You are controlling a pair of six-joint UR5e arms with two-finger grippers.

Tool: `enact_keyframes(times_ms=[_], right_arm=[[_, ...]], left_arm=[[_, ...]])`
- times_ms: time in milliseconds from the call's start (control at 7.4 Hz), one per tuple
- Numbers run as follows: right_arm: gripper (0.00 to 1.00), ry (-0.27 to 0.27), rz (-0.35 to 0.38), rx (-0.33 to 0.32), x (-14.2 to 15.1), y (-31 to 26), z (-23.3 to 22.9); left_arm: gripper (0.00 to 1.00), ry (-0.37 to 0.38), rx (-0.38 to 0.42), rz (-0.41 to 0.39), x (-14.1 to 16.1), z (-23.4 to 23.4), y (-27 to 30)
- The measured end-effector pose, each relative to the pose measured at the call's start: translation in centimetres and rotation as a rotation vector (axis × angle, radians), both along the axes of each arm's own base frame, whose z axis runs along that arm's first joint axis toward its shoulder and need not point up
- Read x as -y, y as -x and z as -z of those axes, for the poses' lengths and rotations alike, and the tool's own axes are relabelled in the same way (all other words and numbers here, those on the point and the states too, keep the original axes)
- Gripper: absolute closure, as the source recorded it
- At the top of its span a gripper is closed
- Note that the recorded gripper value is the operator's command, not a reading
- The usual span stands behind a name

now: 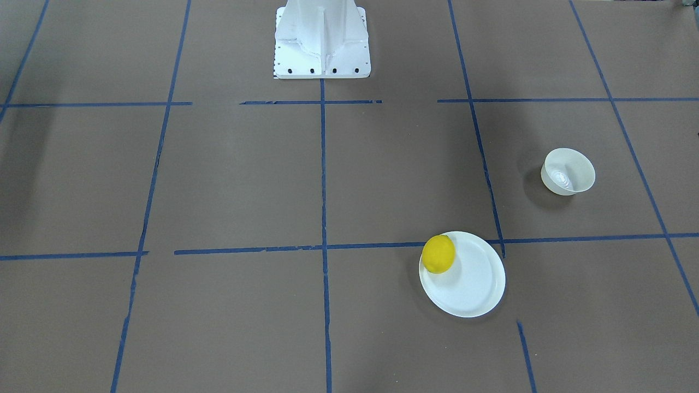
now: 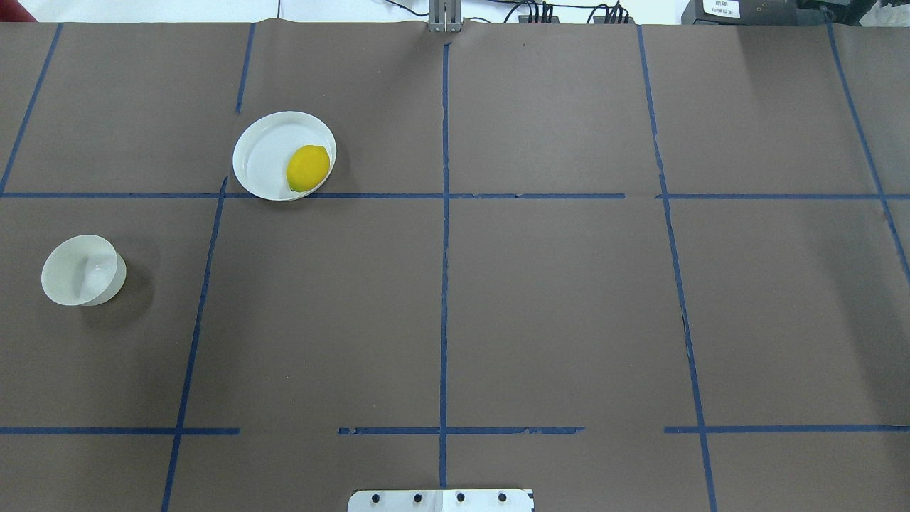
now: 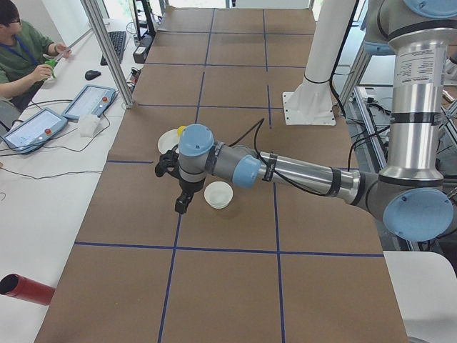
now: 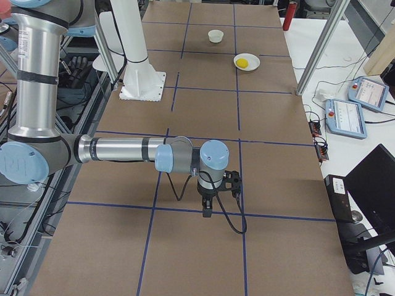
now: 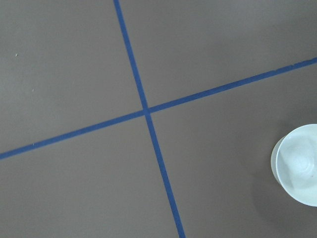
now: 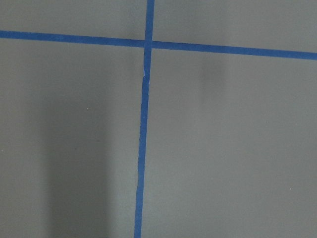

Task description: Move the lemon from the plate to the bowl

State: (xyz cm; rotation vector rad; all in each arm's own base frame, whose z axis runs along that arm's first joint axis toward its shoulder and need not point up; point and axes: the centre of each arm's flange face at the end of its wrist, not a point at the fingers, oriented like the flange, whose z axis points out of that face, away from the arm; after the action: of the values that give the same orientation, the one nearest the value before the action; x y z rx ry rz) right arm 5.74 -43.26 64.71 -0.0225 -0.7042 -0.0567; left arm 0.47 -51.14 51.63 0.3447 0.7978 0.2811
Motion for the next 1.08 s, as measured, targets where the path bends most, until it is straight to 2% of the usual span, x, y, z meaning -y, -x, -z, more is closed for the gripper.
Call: enact_keyframes(times_ms=[270, 405, 811, 1081], right_arm=[[0.0, 0.0, 0.0, 0.0, 0.0, 0.0, 0.0], [0.0, 0.0, 0.0, 0.0, 0.0, 0.0, 0.0], [0.0, 0.0, 0.0, 0.0, 0.0, 0.0, 0.0], [0.0, -0.001, 0.0, 0.0, 0.0, 0.0, 0.0]], left_arm=[[0.0, -0.039, -0.037, -0.05, 4.5, 7.1, -8.1], [0.0, -0.035, -0.032, -0.055, 6.0, 9.9, -12.9], [0.01, 0.045, -0.021, -0.024, 11.0, 16.5, -27.7], [0.01, 0.092, -0.023, -0.008, 12.6, 19.2, -34.2]])
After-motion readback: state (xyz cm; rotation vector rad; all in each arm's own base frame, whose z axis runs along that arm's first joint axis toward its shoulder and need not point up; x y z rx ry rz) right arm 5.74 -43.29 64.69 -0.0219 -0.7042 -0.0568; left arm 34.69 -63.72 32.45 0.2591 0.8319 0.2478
